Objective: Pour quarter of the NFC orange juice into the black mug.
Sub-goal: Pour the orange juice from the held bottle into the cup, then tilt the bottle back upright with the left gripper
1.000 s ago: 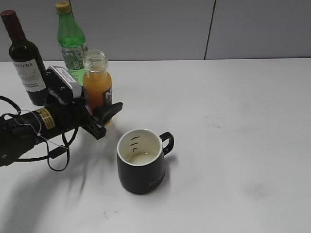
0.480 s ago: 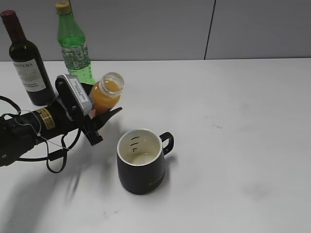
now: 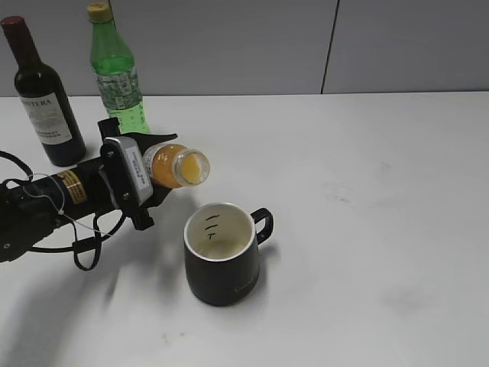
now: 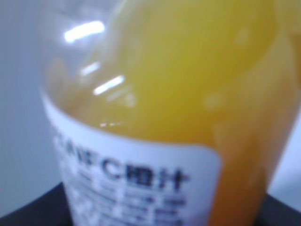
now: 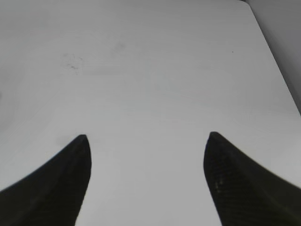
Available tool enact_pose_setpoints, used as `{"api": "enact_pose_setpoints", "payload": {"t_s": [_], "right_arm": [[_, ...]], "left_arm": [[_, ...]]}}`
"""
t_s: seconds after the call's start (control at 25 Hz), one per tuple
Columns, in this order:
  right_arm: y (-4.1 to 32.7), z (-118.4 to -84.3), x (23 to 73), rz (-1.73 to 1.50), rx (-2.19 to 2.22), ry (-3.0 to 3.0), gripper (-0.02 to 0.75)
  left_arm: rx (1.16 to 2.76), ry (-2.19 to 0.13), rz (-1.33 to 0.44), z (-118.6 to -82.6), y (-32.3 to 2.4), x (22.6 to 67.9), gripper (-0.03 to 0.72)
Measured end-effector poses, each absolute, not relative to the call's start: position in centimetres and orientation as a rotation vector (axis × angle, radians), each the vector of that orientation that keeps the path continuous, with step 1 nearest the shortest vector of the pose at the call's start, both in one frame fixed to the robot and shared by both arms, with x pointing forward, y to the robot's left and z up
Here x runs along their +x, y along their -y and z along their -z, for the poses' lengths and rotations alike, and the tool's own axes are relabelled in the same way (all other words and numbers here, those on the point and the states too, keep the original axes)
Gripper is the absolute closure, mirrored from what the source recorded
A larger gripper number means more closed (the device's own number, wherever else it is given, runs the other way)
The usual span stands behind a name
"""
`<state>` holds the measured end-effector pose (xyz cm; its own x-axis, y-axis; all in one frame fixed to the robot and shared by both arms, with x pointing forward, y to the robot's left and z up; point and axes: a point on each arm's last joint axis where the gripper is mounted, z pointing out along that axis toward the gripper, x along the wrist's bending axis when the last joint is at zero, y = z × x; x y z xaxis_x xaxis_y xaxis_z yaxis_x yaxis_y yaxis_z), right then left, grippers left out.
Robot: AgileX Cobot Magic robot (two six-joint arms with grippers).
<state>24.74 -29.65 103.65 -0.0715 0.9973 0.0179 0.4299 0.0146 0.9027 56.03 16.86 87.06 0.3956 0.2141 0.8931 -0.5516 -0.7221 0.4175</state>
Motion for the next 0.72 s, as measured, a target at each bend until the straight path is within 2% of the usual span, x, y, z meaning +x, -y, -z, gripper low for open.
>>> {"api": "enact_pose_setpoints", "payload": {"t_s": [0.72], "right_arm": [[29.65, -103.65, 24.74, -1.022, 1.495, -1.588, 0.172]], "left_arm": [[1.955, 0.573, -1.522, -87.03, -16.66, 55.84, 0.219]]}}
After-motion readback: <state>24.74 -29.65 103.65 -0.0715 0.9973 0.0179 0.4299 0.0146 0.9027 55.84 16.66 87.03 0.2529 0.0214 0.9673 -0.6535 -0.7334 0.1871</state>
